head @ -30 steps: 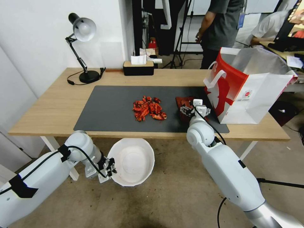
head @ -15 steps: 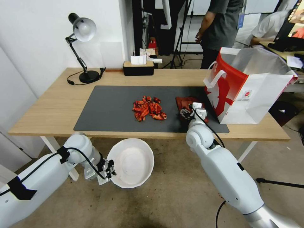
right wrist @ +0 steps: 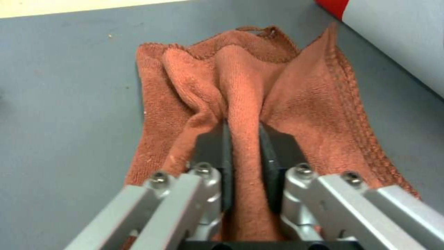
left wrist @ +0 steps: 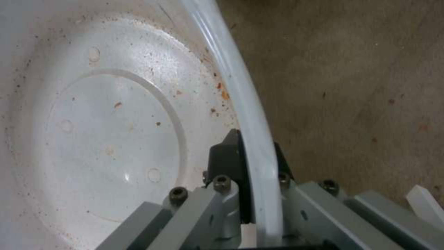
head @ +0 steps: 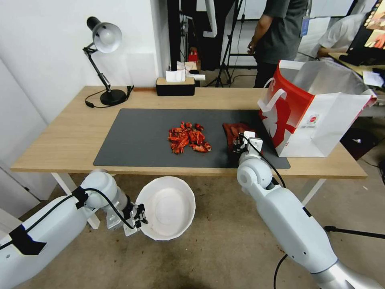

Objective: Sweep shrimp from table into container with towel, then put container into takeout bag.

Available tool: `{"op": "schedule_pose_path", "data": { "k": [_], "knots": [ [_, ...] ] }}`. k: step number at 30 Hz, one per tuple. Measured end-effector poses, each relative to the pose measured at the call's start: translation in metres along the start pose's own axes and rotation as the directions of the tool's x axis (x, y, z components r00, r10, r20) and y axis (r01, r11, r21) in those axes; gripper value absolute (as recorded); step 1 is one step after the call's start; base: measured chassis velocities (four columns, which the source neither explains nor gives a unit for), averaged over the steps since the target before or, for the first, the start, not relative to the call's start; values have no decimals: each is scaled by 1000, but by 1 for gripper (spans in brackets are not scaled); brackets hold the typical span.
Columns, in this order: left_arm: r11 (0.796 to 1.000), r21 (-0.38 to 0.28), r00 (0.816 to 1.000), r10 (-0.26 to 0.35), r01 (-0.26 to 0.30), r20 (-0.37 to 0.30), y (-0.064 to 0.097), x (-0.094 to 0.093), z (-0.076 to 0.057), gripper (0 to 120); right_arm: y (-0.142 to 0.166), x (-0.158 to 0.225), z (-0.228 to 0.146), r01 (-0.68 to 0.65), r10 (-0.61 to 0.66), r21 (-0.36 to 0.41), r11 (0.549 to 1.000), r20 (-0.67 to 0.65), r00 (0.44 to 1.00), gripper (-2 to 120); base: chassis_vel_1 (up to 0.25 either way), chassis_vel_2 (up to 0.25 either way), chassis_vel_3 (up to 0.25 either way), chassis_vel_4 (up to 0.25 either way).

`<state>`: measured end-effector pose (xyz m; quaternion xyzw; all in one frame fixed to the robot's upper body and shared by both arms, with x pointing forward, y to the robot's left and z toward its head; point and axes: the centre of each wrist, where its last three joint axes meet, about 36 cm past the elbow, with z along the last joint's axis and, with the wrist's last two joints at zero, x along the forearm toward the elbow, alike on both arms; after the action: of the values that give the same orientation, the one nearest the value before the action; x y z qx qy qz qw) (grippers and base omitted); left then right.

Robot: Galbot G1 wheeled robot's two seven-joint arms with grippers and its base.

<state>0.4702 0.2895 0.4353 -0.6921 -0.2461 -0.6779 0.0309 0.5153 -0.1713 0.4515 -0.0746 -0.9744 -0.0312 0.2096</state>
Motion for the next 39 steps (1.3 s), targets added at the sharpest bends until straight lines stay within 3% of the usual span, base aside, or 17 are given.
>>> {"op": "schedule_pose_path", "data": {
  "k": [4,9,11,16,18,19,21,24,27,28,30,31,34,39],
  "knots": [
    [1000,0,1000,-6,6,1,-1,-1,1,0,-1,-1,-2,9,-9,-3,1000,-5,1000,2,0,0,0,0],
    [1000,1,1000,-10,10,2,-2,-1,2,0,-6,0,-2,101,-101,7,995,41,994,2,0,0,0,0],
    [1000,2,1000,-11,11,2,-3,-1,2,0,-13,2,-7,182,-188,57,982,134,973,2,0,0,0,0],
    [1000,3,1000,-12,12,1,-3,-1,2,0,-24,0,-19,278,-302,137,951,213,929,2,0,0,0,0],
    [1000,2,1000,-13,13,-2,-4,0,3,0,-40,-10,-37,348,-417,268,899,272,867,2,0,0,0,0],
    [1000,2,1000,-13,13,-2,-4,0,3,0,-40,-10,-37,348,-417,268,899,272,867,2,0,0,0,0],
    [1000,1,1000,-12,12,-4,-5,1,4,0,-57,-30,-53,379,-511,414,828,278,813,2,0,0,0,0],
    [1000,2,1000,-11,11,-3,-6,0,5,0,-65,-42,-58,388,-550,478,788,261,794,2,0,0,0,0],
    [1000,9,1000,-12,12,0,-6,-4,7,0,-77,-73,-62,376,-620,644,667,198,759,2,0,0,0,0],
    [1000,9,1000,-12,12,0,-6,-4,7,0,-77,-73,-62,376,-620,644,667,198,759,2,0,0,0,0],
    [1000,12,1000,-10,10,-4,-4,-6,11,0,-75,-86,-61,355,-641,715,603,168,749,2,0,0,0,0],
    [1000,12,1000,-10,10,-4,-4,-6,11,0,-75,-86,-61,355,-641,715,603,168,749,2,0,0,0,0],
    [1000,13,1000,-1,1,-2,-1,-11,17,0,-59,-100,-56,349,-662,761,547,138,737,2,0,0,0,0],
    [1000,11,1000,17,-18,11,5,-20,21,0,-44,-111,-57,344,-650,768,541,122,750,2,0,0,0,0]
  ]
}}
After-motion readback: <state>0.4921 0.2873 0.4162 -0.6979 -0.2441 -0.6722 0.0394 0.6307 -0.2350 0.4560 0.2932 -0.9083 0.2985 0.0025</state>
